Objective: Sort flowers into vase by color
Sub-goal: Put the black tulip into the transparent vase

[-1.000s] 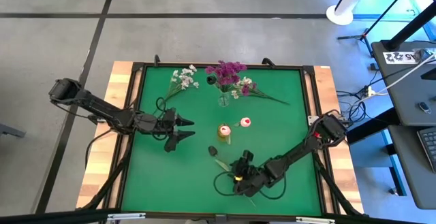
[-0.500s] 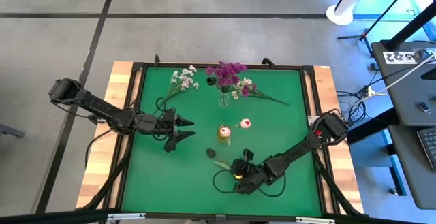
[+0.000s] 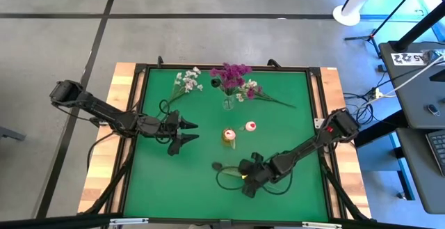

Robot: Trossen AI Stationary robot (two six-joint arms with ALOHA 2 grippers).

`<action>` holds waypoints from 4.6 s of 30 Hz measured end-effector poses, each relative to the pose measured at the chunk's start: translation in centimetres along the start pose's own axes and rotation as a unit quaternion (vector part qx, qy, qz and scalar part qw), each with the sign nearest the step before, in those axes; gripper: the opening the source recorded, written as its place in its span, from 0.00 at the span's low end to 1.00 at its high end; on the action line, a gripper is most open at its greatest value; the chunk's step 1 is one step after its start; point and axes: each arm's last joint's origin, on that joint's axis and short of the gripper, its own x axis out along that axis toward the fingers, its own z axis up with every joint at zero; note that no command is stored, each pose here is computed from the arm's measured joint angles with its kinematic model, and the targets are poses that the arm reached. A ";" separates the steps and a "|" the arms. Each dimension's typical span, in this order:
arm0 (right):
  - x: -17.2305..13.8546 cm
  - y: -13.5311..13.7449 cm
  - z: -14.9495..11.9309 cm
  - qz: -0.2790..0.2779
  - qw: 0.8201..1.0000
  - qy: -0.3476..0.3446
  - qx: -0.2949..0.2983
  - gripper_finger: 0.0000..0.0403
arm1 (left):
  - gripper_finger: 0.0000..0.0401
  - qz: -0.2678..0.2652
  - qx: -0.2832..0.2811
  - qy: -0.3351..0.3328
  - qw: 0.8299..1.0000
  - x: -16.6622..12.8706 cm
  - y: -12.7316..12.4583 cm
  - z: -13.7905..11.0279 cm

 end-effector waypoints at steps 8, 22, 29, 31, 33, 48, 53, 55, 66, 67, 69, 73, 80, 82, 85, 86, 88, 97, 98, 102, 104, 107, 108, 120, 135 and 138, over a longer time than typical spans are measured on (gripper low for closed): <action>-0.8 0.2 0.9 0.020 0.996 0.086 -0.014 0.17 | 0.55 0.000 0.000 0.000 1.000 0.0 0.0 0.0; -1.9 0.3 1.1 -0.019 0.989 0.143 -0.028 0.23 | 0.55 0.000 0.000 0.000 1.000 0.0 0.0 0.0; -1.9 0.1 1.0 -0.028 0.988 0.138 -0.055 0.08 | 0.55 0.000 0.000 0.000 1.000 0.0 0.0 0.0; -1.9 0.1 1.0 -0.028 0.988 0.138 -0.067 0.03 | 0.55 0.000 0.000 0.000 1.000 0.0 0.0 0.0; -1.9 0.1 1.0 -0.032 0.988 0.133 -0.073 0.03 | 0.55 0.000 0.000 0.000 1.000 0.0 0.0 0.0; -7.0 3.5 2.9 -0.072 0.988 -0.023 -0.138 0.01 | 0.55 0.000 0.001 0.001 1.000 0.0 0.0 0.0; -12.1 3.4 2.5 -0.110 0.980 -0.109 -0.127 0.00 | 0.55 0.000 0.002 0.002 1.000 0.0 0.0 0.0; -14.2 3.6 2.3 -0.105 0.976 -0.146 -0.126 0.00 | 0.55 0.001 0.002 0.002 1.000 0.0 0.0 0.0; -23.9 4.5 1.6 -0.065 0.917 -0.357 -0.163 0.00 | 0.55 0.001 0.002 0.003 1.000 0.0 0.0 -0.1; -24.6 4.6 1.7 -0.059 0.911 -0.372 -0.170 0.00 | 0.55 0.001 0.002 0.003 1.000 0.0 0.0 -0.1; -25.9 4.7 2.2 -0.050 0.895 -0.404 -0.184 0.00 | 0.55 0.001 0.002 0.003 1.000 0.0 0.0 -0.1; -28.6 4.6 3.2 -0.083 0.854 -0.468 -0.211 0.00 | 0.55 0.001 0.002 0.003 1.000 0.0 0.0 -0.1; -31.6 1.1 4.8 -0.293 0.802 -0.485 -0.188 0.00 | 0.55 0.001 0.002 0.003 1.000 0.0 0.0 -0.1; -32.3 -0.4 5.7 -0.299 0.803 -0.484 -0.179 0.00 | 0.55 0.001 0.003 0.003 1.000 0.0 0.0 -0.1; -32.9 -2.6 7.5 -0.277 0.811 -0.485 -0.173 0.00 | 0.55 0.001 0.007 0.003 1.000 0.0 0.0 -0.1; -32.9 -3.4 8.2 -0.268 0.814 -0.485 -0.173 0.00 | 0.55 0.001 0.007 0.003 1.000 0.0 0.0 -0.1; -32.8 -5.0 9.7 -0.255 0.820 -0.483 -0.173 0.00 | 0.55 0.001 0.007 0.003 1.000 0.0 0.0 -0.1; -33.5 -11.7 16.1 -0.066 0.798 -0.554 -0.227 0.00 | 0.55 0.001 0.008 0.003 1.000 0.0 0.0 -0.1; -33.7 -12.4 16.6 -0.057 0.789 -0.567 -0.231 0.00 | 0.55 0.001 0.008 0.003 1.000 0.0 0.0 -0.1; -33.3 -14.1 18.2 -0.015 0.775 -0.580 -0.250 0.00 | 0.55 0.002 0.012 0.004 1.000 0.0 0.0 -0.1; -32.5 -14.5 18.8 0.003 0.780 -0.572 -0.255 0.00 | 0.55 0.000 0.013 0.001 1.000 0.0 0.0 0.0; -30.5 -14.9 19.6 0.019 0.778 -0.571 -0.259 0.00 | 0.55 -0.001 0.012 0.000 1.000 0.0 0.0 0.0; -29.6 -15.0 19.8 0.024 0.775 -0.574 -0.262 0.00 | 0.55 0.000 0.012 0.000 1.000 0.0 0.0 0.0; -23.7 -19.2 18.5 0.016 0.762 -0.608 -0.223 0.00 | 0.55 -0.002 -0.002 0.001 1.000 0.0 -0.1 0.0; -20.1 -22.9 17.4 -0.019 0.778 -0.598 -0.191 0.00 | 0.55 -0.002 -0.013 0.000 1.000 0.0 -0.1 0.0; -19.2 -23.1 17.5 -0.019 0.775 -0.602 -0.192 0.00 | 0.55 -0.002 -0.013 0.000 1.000 0.0 -0.1 0.0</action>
